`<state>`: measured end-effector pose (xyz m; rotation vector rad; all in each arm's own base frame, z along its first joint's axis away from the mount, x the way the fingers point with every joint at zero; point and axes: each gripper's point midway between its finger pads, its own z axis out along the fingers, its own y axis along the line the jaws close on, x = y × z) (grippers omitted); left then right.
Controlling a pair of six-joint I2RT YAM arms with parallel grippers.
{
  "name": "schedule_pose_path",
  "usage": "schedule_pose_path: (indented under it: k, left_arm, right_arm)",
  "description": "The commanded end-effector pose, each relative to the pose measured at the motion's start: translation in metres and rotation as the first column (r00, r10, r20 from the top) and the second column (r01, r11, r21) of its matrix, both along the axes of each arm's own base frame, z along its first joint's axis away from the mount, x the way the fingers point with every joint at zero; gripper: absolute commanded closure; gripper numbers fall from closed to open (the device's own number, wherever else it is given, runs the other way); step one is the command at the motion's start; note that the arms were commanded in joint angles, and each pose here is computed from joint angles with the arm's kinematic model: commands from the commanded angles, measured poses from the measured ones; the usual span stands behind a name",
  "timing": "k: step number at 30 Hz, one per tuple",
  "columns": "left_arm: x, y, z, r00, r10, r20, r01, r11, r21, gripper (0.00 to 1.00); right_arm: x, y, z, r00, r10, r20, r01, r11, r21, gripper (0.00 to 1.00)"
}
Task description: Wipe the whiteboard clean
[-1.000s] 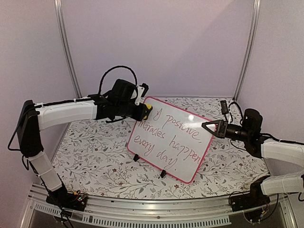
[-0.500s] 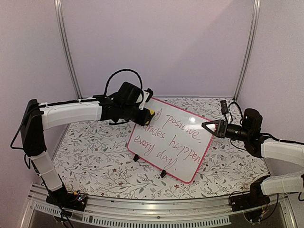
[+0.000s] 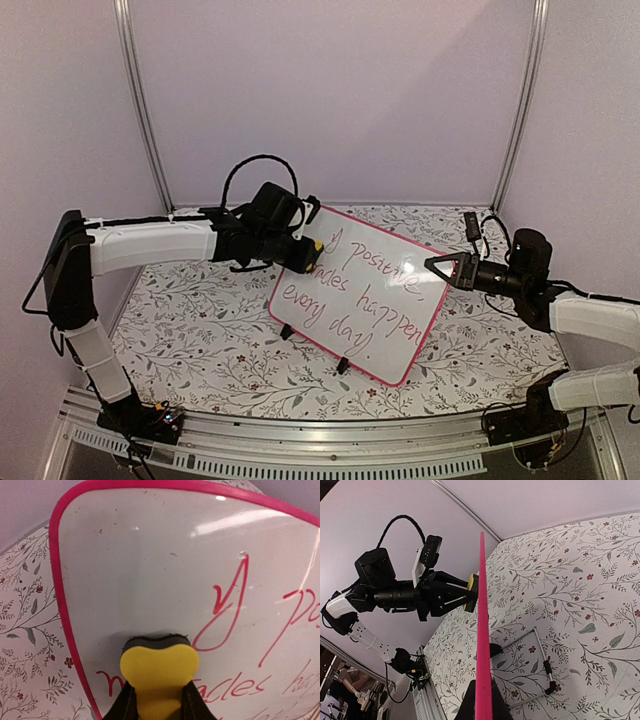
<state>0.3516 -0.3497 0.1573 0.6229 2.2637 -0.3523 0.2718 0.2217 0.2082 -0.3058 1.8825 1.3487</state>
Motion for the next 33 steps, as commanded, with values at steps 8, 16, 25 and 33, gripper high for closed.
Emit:
schedule_pose_path:
  k: [8, 16, 25, 33]
  left_arm:
    - [-0.001, 0.012, 0.000, 0.999, 0.053, 0.012, -0.053, 0.997, 0.059, 1.00]
    - [0.019, -0.010, 0.037, 0.996, 0.028, 0.090, -0.028, 1.000, 0.005, 1.00]
    - [0.038, -0.025, 0.039, 0.994, 0.033, 0.108, -0.037, 0.999, 0.032, 1.00]
    - [0.021, -0.009, 0.020, 0.995, 0.084, 0.059, -0.087, 0.996, 0.035, 1.00]
  right_arm:
    - [-0.017, 0.013, 0.007, 0.992, 0.112, 0.048, -0.112, 0.994, -0.003, 1.00]
    - [-0.019, 0.014, 0.004, 0.992, 0.123, 0.038, -0.123, 0.992, -0.001, 1.00]
    - [-0.022, 0.014, 0.005, 0.991, 0.124, 0.043, -0.124, 0.992, 0.006, 1.00]
    - [-0.023, 0.013, 0.009, 0.991, 0.123, 0.056, -0.124, 0.992, 0.008, 1.00]
